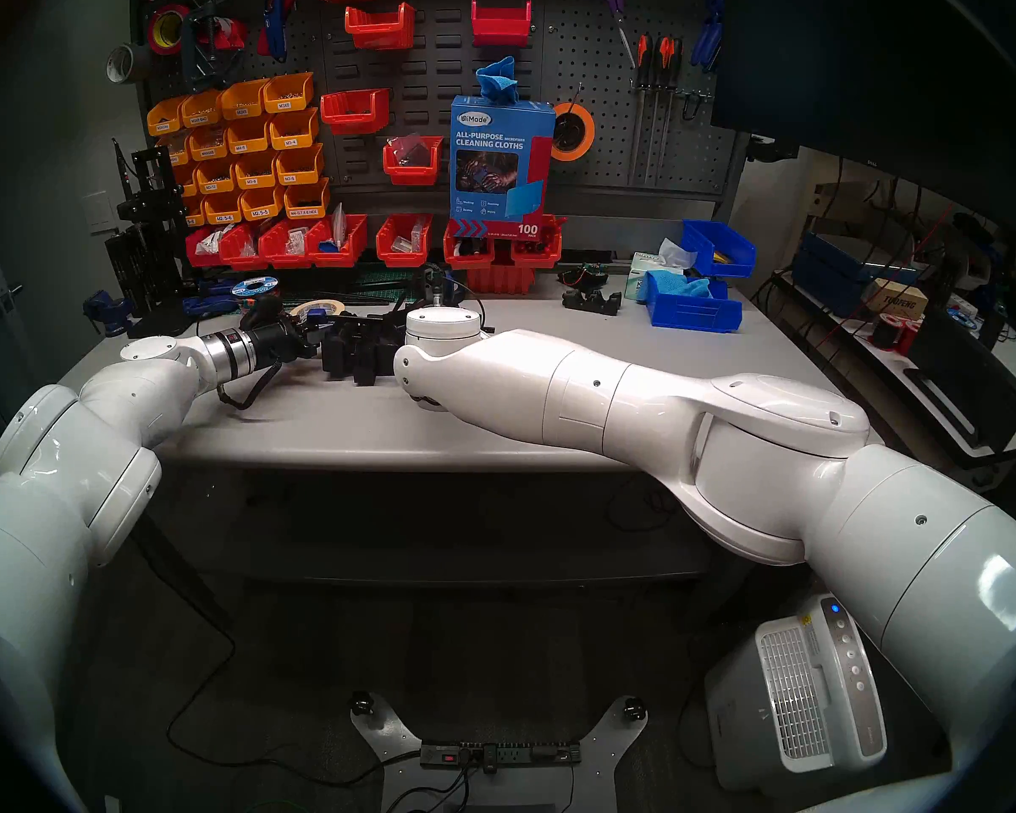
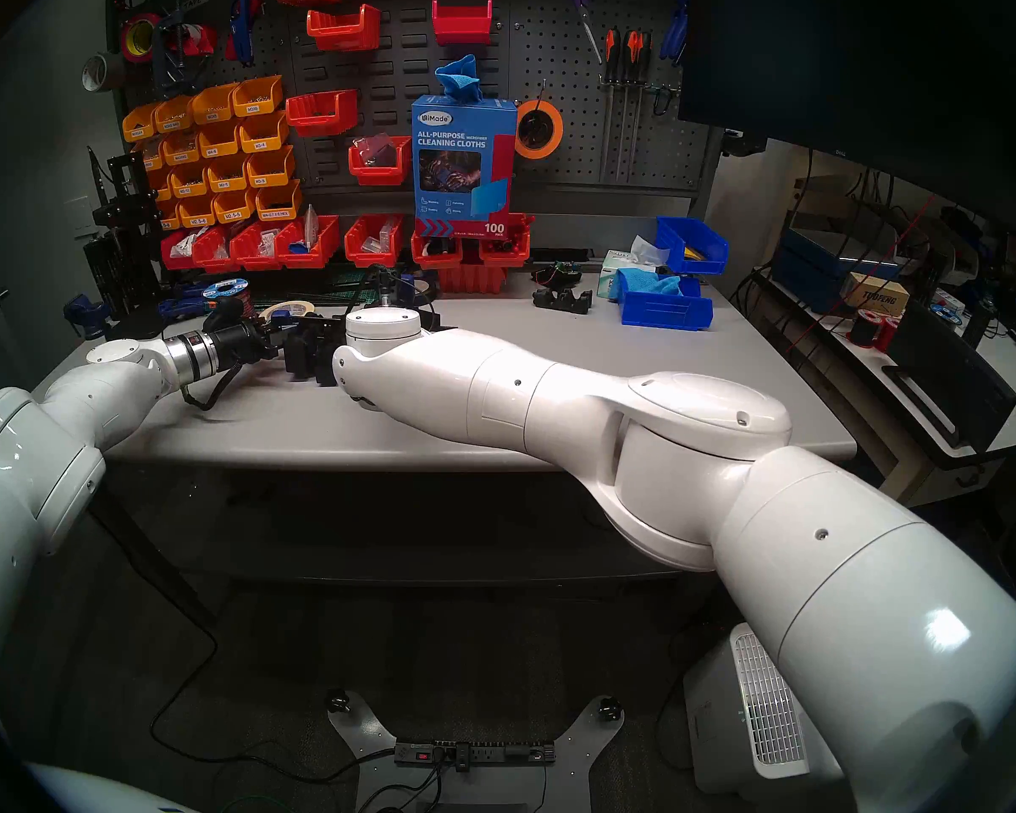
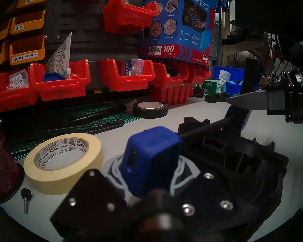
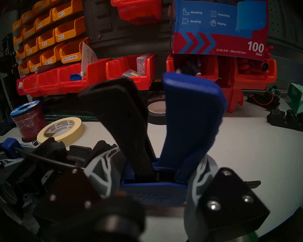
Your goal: Clamp the two 3D printed pieces together with the clamp
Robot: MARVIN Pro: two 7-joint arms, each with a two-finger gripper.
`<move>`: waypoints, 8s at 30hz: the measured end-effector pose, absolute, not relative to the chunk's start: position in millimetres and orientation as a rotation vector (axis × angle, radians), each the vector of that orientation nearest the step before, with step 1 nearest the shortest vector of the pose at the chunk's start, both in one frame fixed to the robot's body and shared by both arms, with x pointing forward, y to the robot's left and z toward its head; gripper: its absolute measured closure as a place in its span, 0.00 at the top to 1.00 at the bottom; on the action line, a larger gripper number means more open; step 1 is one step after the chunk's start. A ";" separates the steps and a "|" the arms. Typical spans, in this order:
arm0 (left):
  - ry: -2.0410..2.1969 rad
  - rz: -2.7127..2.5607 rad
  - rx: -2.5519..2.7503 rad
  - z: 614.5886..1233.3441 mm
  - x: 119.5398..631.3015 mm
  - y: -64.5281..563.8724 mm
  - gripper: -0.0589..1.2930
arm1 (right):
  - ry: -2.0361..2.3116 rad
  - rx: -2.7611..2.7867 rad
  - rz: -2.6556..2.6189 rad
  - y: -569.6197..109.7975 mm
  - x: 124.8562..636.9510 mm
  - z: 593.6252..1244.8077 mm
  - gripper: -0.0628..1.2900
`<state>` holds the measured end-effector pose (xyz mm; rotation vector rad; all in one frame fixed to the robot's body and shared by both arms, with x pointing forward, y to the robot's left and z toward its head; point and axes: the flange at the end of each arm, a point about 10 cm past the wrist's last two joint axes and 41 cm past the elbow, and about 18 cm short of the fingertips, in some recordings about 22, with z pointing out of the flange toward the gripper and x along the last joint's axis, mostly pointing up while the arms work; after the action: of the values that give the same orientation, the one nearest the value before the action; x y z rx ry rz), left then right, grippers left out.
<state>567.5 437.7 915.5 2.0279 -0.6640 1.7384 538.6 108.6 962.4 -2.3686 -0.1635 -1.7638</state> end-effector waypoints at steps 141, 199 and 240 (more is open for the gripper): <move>-0.656 1.772 2.062 919.1 561.9 456.2 0.23 | -0.147 -2.429 -1.657 138.2 551.7 975.5 0.67; -0.628 1.754 2.104 904.2 555.5 461.9 0.23 | -0.326 -2.401 -1.643 165.1 548.0 1021.2 0.99; -0.664 1.771 2.094 907.3 556.9 460.4 0.23 | -0.281 -2.424 -1.613 155.3 554.4 992.3 0.99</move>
<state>556.9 460.4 907.3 2.0942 -0.6637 1.7711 554.4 155.3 992.3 -2.4238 -0.2808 -1.6130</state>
